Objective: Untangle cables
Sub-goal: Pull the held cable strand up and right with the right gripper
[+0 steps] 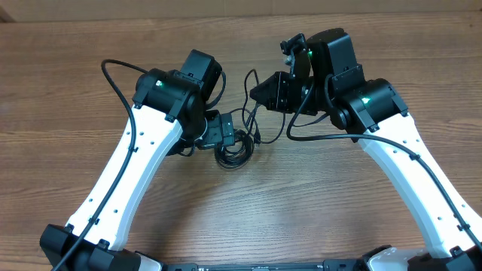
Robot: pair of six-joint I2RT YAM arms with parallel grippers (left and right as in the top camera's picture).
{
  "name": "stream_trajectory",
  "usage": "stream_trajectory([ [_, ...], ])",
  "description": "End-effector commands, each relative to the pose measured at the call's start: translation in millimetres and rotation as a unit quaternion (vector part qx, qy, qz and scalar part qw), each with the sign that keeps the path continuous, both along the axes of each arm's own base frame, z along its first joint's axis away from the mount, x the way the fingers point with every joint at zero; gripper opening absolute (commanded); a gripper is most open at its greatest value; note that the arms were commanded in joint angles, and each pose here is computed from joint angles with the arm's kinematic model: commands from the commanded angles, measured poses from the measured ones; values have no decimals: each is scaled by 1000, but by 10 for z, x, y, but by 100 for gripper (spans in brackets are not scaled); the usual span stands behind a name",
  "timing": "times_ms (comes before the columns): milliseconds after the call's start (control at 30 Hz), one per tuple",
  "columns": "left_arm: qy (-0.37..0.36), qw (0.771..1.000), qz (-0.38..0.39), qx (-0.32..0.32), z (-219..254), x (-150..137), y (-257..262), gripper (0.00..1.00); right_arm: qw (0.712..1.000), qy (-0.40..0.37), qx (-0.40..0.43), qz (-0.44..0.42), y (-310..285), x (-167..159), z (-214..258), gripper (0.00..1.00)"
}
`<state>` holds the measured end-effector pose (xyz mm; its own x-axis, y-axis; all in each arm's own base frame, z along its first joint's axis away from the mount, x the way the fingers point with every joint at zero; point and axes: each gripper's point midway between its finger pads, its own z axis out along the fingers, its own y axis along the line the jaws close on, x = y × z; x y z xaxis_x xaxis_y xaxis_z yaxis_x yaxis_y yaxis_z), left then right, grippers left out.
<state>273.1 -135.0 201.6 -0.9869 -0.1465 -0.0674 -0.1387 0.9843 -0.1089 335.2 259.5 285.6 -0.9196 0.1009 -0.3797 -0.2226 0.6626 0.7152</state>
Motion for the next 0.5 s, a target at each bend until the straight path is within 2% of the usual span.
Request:
stream_trajectory([
  [0, -21, 1000, 6, -6, 71, 37, 5, 100, 997, 3, 62, 54, 152, -200, 297, 4],
  [133, -31, 999, 6, -8, 71, 93, -11, 99, 991, 27, 96, 85, 227, -335, 389, 4],
  [300, -17, 1000, 5, -11, -27, 134, -68, 87, 987, 17, 124, 103, 280, -367, 533, 4],
  [367, 4, 1000, 3, -16, -112, 127, -113, 78, 986, 15, 133, 102, 293, -358, 580, 4],
  [433, 28, 999, -7, -19, -201, 97, -150, 63, 985, 6, 136, 103, 300, -340, 606, 4],
  [467, 43, 999, -18, -20, -251, 73, -170, 59, 986, 4, 132, 98, 294, -321, 598, 4],
])
